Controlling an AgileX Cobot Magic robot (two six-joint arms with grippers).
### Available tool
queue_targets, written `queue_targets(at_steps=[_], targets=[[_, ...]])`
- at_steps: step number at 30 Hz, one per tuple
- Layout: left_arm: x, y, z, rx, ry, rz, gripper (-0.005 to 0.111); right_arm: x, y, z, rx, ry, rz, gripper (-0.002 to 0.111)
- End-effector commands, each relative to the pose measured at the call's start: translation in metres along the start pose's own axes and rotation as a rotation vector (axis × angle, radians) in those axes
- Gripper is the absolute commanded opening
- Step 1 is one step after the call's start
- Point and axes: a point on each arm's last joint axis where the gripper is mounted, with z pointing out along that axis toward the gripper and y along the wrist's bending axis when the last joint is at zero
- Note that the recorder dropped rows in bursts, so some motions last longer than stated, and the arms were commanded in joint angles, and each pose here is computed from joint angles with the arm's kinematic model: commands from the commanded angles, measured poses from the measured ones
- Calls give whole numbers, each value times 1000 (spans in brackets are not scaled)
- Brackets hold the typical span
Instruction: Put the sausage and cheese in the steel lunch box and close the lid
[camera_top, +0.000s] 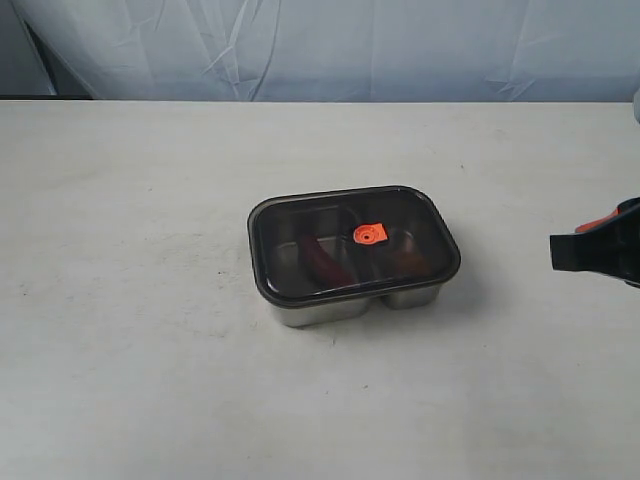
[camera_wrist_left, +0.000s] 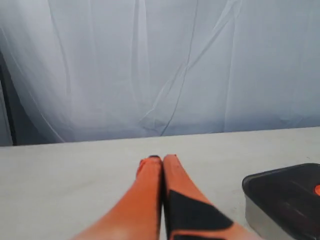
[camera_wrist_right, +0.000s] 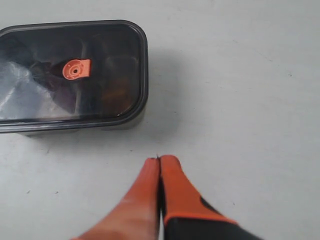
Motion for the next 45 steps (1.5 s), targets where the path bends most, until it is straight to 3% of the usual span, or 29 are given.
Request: queue_targets(at_steps=[1, 3, 12, 30, 38, 41, 45], targets=[[30, 2, 5, -3, 63, -89, 0, 1, 0, -1, -4, -12, -5, -1], [39, 1, 6, 3, 93, -158, 0, 1, 0, -1, -4, -12, -5, -1], [42, 2, 5, 2, 129, -101, 0, 1, 0, -1, -4, -12, -5, -1], [42, 2, 5, 3, 129, -99, 0, 8, 1, 0, -46, -76, 29, -1], [42, 2, 5, 3, 129, -99, 0, 77, -9, 23, -178, -396, 285, -1], [42, 2, 5, 3, 129, -99, 0, 110, -16, 33, -160, -364, 286, -1], [42, 2, 5, 3, 129, -99, 0, 129, -16, 37, -147, -218, 276, -1]])
